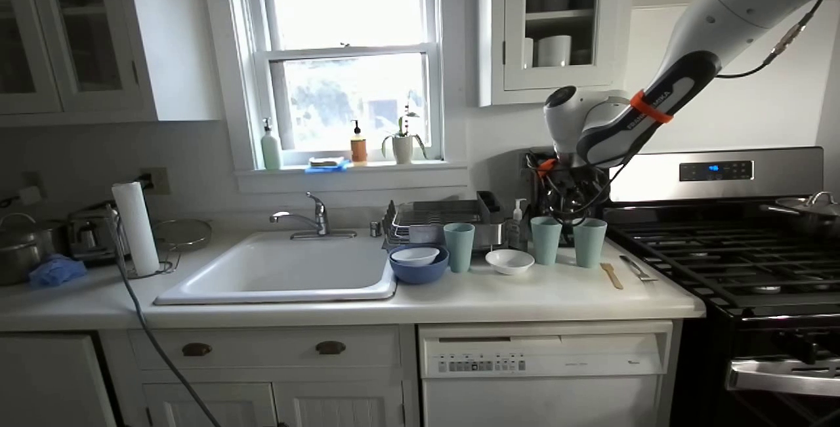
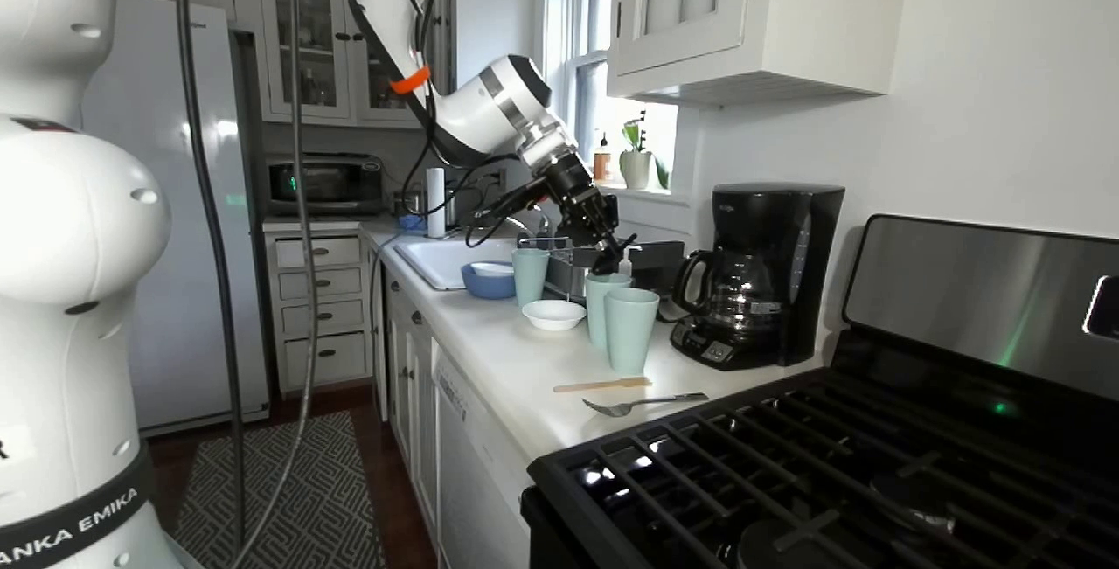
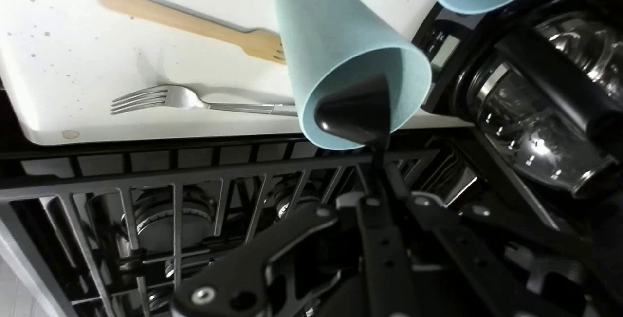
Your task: Remove the scoops in the white bowl and put the into the middle right blue cup one at a time
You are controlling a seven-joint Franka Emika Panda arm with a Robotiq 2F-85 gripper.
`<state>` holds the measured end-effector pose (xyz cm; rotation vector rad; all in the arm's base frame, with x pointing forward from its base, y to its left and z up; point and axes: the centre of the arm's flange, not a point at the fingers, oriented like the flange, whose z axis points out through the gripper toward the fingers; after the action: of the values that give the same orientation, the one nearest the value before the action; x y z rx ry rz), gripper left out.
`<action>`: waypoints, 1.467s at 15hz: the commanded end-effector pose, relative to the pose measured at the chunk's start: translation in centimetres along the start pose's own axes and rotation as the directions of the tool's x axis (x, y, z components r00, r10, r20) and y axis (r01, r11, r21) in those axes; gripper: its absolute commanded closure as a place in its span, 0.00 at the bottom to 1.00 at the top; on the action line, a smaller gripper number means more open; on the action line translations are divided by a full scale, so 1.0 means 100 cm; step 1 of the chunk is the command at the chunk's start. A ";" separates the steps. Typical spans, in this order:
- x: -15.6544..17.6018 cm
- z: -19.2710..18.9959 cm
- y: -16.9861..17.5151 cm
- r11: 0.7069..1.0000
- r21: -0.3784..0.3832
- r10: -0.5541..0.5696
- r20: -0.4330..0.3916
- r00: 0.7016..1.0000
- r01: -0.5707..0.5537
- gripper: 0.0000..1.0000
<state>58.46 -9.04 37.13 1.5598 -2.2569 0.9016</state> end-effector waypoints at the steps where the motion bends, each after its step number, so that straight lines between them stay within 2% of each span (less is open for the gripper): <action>1: -0.011 0.006 -0.005 0.997 0.013 0.078 -0.088 0.993 -0.077 0.99; 9: -0.022 0.031 -0.013 0.984 0.015 0.179 -0.184 0.966 -0.180 0.99; 16: -0.033 0.056 -0.024 0.981 -0.002 0.191 -0.224 0.956 -0.196 0.99; 17: -0.034 0.057 -0.024 0.981 -0.005 0.189 -0.227 0.956 -0.195 0.70; 19: -0.032 0.054 -0.026 0.980 0.003 0.195 -0.225 0.955 -0.200 0.64; 22: -0.027 0.042 -0.028 0.980 0.008 0.194 -0.200 0.960 -0.196 0.42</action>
<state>62.30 -10.43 32.04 1.2008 -2.2792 1.0152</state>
